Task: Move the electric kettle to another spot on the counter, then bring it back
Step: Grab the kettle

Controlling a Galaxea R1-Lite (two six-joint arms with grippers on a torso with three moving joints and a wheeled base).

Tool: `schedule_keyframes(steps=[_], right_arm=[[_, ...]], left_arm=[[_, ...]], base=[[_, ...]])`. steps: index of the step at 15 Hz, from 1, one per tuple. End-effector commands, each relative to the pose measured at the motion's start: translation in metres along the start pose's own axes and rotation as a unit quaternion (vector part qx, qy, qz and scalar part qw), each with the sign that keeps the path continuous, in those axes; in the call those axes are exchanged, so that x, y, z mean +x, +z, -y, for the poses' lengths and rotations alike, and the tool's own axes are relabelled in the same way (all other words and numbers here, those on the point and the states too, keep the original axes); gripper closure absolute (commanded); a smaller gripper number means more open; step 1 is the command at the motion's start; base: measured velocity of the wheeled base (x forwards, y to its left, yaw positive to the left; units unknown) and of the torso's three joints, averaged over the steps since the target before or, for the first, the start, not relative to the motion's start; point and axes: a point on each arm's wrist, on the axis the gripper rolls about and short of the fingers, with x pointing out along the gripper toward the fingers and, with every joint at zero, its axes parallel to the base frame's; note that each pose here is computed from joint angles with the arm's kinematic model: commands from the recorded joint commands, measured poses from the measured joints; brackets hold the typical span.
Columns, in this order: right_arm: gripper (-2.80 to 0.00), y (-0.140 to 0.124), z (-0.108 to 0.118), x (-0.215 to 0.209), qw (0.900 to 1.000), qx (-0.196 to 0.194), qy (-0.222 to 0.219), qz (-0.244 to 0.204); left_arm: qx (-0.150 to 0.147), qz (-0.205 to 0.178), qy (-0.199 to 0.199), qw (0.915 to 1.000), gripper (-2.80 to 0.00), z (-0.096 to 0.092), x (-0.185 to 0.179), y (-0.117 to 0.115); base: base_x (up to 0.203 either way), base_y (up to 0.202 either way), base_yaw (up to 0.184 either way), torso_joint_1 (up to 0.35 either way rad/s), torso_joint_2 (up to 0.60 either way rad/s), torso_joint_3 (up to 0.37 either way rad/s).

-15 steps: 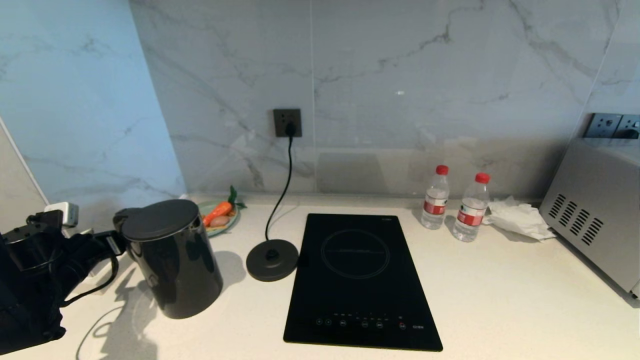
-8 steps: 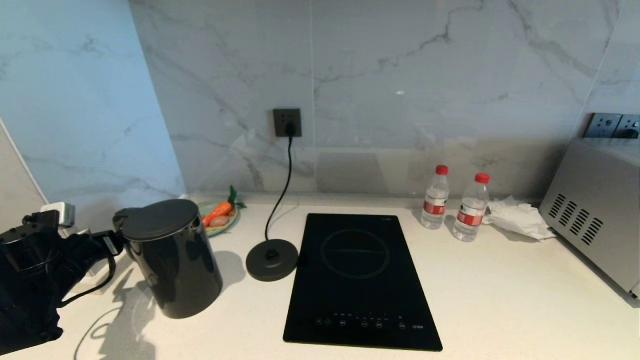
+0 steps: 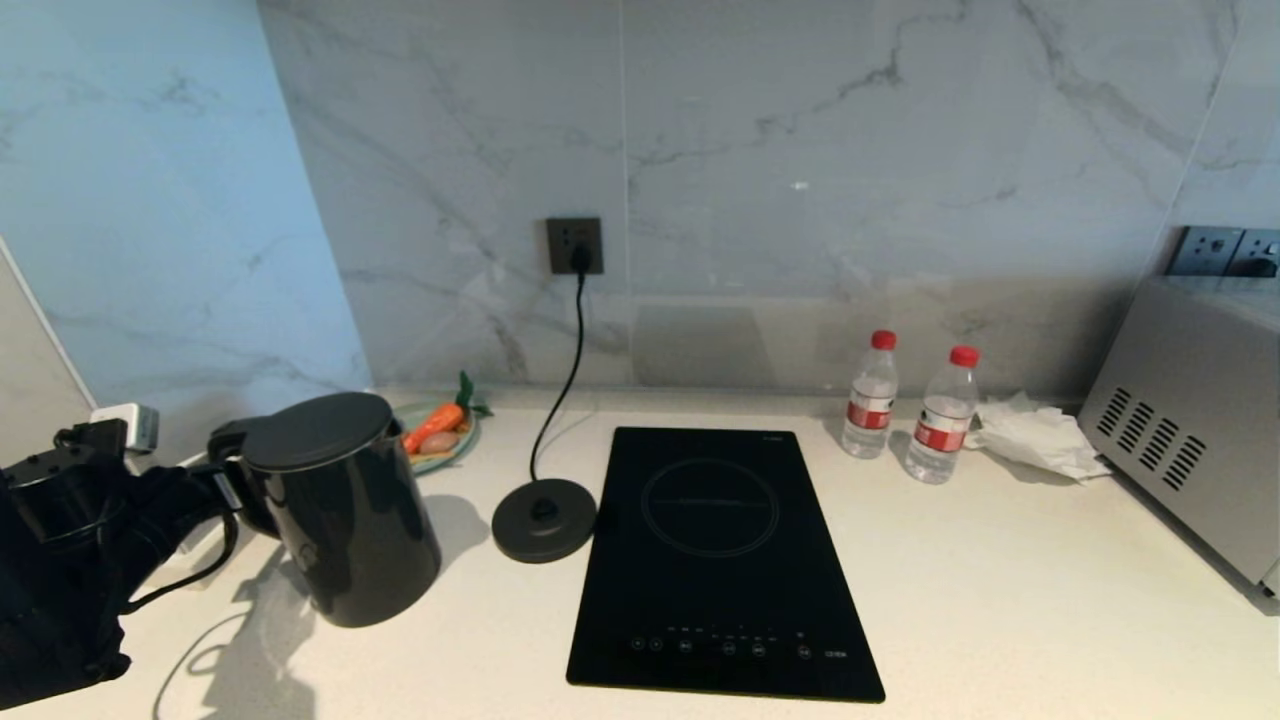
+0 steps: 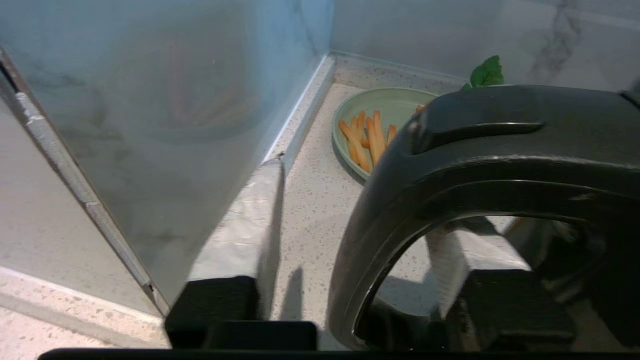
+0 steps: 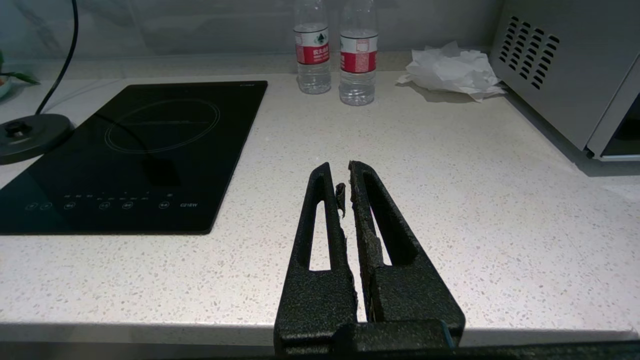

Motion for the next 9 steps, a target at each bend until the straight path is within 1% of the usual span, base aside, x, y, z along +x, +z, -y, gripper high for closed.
schedule_keyframes(steps=[1,7,9], right_arm=[[0.00,-0.0001,0.0000,0.0000,1.000,0.000,0.000,0.000],[0.00,0.0001,0.0000,0.0000,1.000,0.000,0.000,0.000],[0.00,-0.0001,0.0000,0.0000,1.000,0.000,0.000,0.000]], left_arm=[[0.000,0.004,0.000,1.0000,0.00,0.0001,-0.0002,0.0006],[0.000,0.005,0.002,1.0000,0.00,-0.0002,-0.0033,0.0027],[0.002,0.012,0.002,0.9999,0.00,0.0005,-0.0052,0.0077]], base=[[0.000,0.000,0.000,0.000,0.00,0.000],[0.000,0.000,0.000,0.000,0.00,0.000],[0.000,0.000,0.000,0.000,0.00,0.000]])
